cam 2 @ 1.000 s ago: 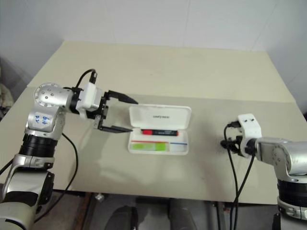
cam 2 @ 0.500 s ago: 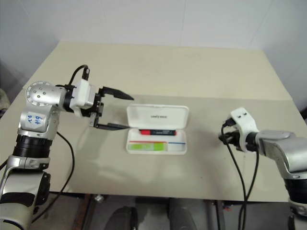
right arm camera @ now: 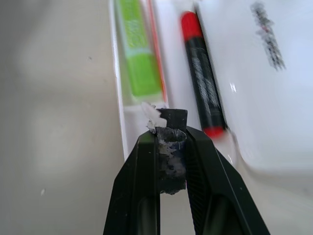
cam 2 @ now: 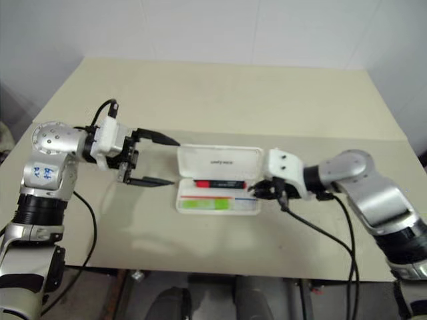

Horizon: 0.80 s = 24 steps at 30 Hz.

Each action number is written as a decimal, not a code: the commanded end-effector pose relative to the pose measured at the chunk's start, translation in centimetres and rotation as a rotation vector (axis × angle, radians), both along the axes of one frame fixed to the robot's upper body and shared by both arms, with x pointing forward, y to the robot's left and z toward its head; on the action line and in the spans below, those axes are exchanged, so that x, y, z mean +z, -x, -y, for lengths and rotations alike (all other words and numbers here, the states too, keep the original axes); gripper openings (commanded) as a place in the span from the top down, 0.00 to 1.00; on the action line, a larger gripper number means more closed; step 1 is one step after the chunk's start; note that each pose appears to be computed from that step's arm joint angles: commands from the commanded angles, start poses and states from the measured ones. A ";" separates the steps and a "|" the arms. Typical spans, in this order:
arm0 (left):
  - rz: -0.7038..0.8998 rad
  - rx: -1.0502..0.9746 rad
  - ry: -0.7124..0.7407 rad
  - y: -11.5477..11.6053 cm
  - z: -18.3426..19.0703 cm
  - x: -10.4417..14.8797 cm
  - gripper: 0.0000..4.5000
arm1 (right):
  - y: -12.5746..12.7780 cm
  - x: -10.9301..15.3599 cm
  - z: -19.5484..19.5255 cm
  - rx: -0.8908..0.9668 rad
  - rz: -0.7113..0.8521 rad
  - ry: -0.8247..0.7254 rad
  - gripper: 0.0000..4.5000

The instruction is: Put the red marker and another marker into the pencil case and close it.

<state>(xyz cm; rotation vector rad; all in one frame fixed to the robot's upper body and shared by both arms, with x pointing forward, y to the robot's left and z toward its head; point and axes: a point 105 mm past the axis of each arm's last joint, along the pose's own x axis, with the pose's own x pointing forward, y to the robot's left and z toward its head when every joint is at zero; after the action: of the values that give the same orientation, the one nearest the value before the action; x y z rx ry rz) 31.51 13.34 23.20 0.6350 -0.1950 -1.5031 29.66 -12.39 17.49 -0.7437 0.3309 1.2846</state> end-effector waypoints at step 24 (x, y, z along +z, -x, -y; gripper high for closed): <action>0.029 0.027 0.035 0.9 0.0 0.8 0.00 | -1.3 -3.1 -0.9 0.028 -0.054 0.077 0.84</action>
<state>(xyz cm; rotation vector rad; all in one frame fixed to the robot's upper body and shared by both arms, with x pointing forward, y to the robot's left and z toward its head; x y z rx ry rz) 30.99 13.05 22.97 0.6110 -0.1895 -1.4816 31.46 -12.00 14.04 -0.7631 0.4368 1.2971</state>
